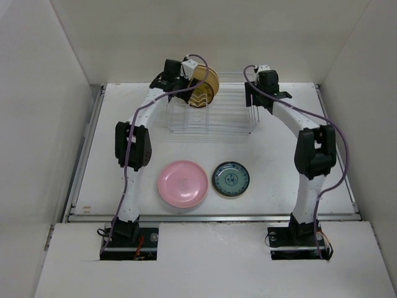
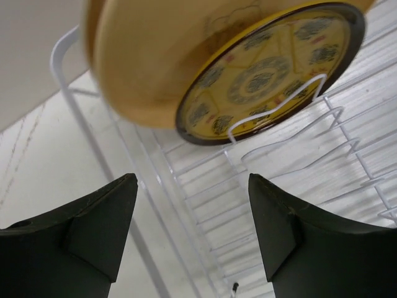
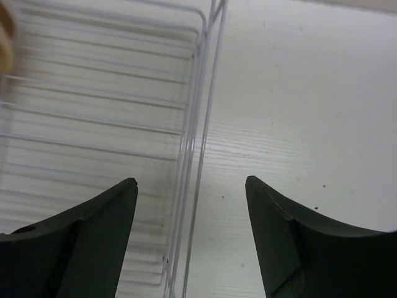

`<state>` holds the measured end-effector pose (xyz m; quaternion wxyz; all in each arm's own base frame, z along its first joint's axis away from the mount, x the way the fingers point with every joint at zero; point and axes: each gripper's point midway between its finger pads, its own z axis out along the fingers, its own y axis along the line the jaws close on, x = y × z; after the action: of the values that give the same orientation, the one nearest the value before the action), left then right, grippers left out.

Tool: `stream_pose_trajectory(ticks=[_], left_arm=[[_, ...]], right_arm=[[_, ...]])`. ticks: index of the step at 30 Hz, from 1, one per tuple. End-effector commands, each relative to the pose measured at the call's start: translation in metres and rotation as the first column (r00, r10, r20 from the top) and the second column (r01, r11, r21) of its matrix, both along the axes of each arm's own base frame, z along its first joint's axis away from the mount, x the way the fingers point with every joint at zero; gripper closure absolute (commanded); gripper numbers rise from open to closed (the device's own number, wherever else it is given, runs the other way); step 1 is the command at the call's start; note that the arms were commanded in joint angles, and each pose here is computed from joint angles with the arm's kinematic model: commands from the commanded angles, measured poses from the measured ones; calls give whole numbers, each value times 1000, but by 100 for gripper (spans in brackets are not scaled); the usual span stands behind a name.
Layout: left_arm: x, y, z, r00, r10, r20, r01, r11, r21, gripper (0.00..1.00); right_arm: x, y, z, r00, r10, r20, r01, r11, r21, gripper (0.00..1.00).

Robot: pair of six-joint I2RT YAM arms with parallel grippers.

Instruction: Unload the plates from the dish rack

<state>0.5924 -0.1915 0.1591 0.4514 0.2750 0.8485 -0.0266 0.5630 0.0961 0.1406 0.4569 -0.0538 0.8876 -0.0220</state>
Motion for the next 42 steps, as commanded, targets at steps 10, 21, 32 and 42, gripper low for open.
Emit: stream_pose_trajectory(ticks=[10,21,32,42], left_arm=[[-49,87,63,937,311,-159,-321,946,-45,23],[-75,96,-23,859,359,-364,-352,932,90,32],[-109,94,-72,788,291,-543,-257,956,139,100],[-124,89,-70,779,241,-579,-213,970,117,100]], right_arm=[[4,179,119,738,611,287,-662,739,129,28],[51,210,82,780,525,340,-601,779,177,38],[58,211,63,810,486,328,-567,793,223,39],[71,223,49,826,453,335,-545,792,275,45]])
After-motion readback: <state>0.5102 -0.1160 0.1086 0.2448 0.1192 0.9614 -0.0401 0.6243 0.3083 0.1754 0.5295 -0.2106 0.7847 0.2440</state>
